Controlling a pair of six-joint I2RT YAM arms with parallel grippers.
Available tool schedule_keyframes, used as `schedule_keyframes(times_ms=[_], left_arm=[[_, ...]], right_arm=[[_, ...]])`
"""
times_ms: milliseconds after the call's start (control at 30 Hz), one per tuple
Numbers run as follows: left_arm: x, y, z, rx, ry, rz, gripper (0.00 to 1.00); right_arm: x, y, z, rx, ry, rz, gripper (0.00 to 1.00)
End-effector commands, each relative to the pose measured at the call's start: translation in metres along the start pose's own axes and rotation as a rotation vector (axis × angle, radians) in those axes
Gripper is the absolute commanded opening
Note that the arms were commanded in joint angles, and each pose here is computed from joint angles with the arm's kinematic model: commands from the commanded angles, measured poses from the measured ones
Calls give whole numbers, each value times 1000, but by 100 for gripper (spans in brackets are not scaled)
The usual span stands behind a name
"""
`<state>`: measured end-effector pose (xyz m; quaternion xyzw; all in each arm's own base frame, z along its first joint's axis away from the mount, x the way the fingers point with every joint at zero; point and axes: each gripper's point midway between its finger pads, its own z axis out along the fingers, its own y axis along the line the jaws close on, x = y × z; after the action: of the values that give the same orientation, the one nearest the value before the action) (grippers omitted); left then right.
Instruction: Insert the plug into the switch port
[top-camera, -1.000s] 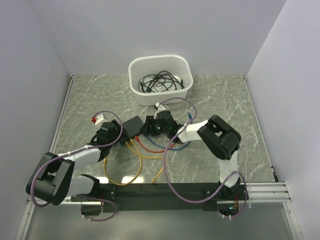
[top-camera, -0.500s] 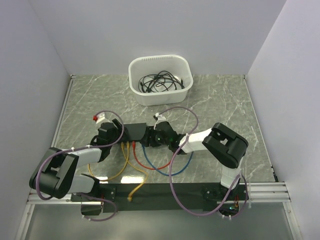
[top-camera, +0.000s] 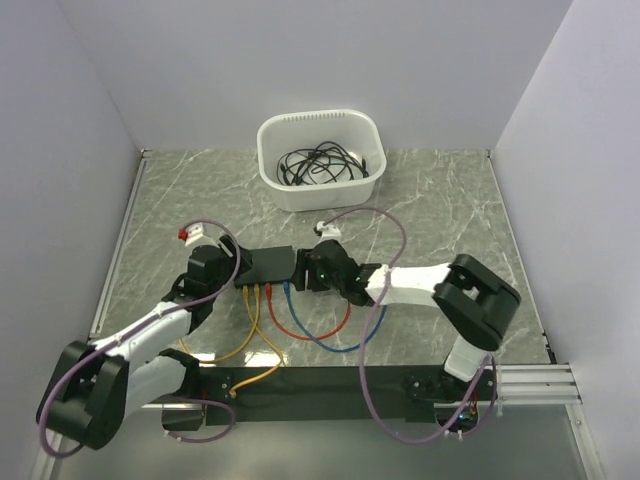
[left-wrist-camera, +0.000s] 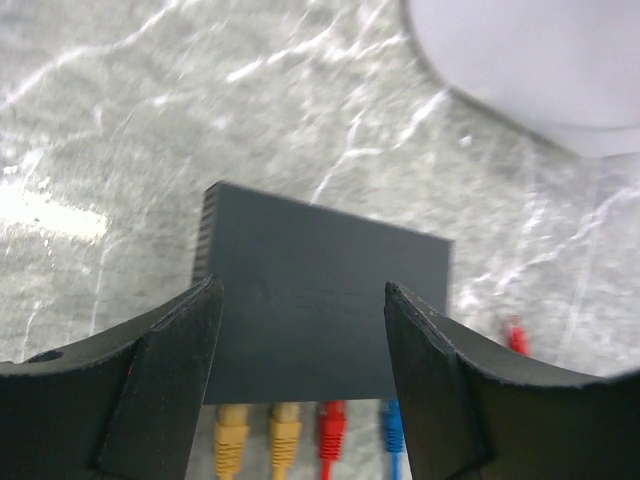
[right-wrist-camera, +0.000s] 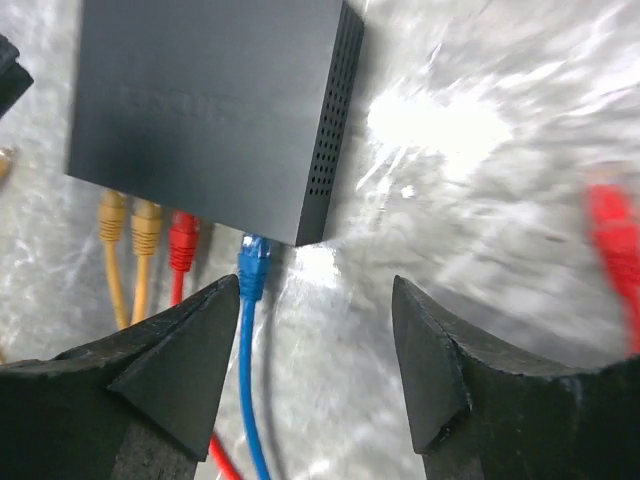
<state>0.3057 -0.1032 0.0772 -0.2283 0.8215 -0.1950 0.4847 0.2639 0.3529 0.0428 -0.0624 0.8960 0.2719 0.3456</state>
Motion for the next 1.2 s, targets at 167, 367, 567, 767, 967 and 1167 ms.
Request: schedule_keyframes(times_ms=[167,367,567,767,967,1167], left_arm=[[-57,-43,-36,93,-98,17,72],[-72,-45,-61,106,-137,50,72],[-61,-56,-87,275,-156,-16,70],[-79,-66,-123,303,-162,-65,70],[-105,-78,-160,279,-145,22,69],[-123,-74,-186,278,-217,192,70]], right_arm=[[-69,14,-84,23,-183,-68,72],[-58,41,-141,-165,-184,-164,72],[-26,43,-189,-290,-142,-218,74],[-29,43,-241,-361,-146,-243,74],[-40,16,-273,-247,-162,-223,74],[-48,-11,-296,-191,-253,-189,74]])
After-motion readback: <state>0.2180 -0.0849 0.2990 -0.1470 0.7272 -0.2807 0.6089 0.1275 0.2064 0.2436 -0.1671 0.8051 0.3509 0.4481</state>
